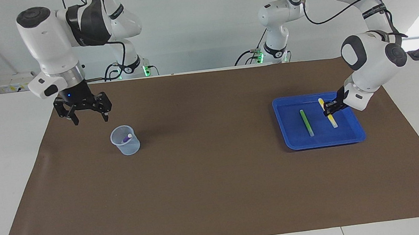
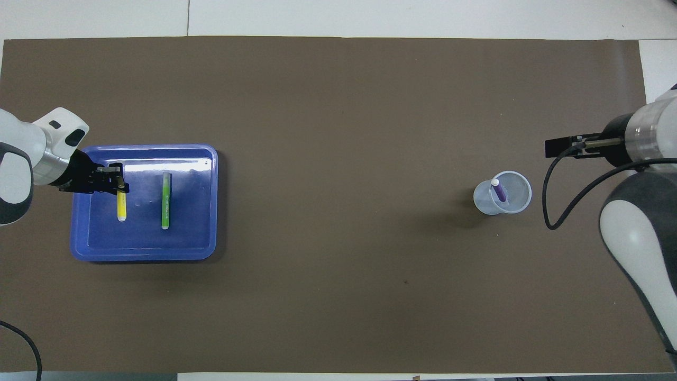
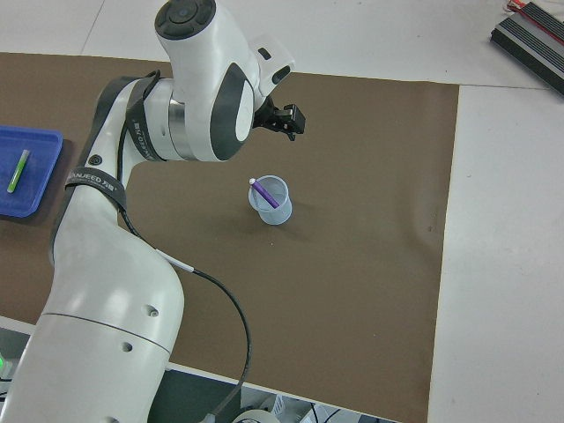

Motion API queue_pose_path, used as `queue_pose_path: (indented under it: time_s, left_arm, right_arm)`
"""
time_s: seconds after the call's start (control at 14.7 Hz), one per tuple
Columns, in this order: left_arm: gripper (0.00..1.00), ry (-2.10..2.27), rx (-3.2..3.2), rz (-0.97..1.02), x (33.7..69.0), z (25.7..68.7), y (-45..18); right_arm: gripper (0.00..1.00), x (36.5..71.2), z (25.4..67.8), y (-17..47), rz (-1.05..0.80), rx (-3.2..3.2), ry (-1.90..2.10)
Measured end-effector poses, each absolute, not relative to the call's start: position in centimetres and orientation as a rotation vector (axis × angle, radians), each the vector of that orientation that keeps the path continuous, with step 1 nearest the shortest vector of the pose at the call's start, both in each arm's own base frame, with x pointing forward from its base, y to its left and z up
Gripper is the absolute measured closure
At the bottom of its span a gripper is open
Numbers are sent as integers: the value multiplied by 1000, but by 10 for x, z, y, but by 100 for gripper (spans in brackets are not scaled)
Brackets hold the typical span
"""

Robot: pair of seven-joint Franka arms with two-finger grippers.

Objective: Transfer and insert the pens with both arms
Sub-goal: 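Insert the purple pen into the cup and grasp the yellow pen with the left gripper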

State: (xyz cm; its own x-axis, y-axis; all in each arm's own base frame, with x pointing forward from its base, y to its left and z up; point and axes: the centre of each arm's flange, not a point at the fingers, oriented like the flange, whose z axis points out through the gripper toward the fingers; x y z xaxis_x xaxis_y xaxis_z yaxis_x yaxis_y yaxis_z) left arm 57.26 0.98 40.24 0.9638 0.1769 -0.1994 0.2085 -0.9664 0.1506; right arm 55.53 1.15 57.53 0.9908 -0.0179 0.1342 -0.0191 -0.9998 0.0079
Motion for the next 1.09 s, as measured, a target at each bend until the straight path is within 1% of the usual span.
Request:
queue_pose_path:
  time_s: [0.14,0.27,0.48,0.81,1.09]
  left_arm:
    - [82,481,2826,-345,570,428,-3]
    - [82,685,2675,-397,564,454,-17]
    - [82,966,2435,-499,555,487,-45]
    - [82,1340,2109,-712,535,532,-119]
    - [82,1507,1860,-903,513,544,-141]
  right_arm:
    - [0,556,603,14,162,3149,-97]
    - [0,560,618,17,120,3151,-155]
    - [0,564,622,23,52,3147,-189]
    - [0,564,619,23,12,3144,-197]
    - [0,563,620,23,10,3144,-197]
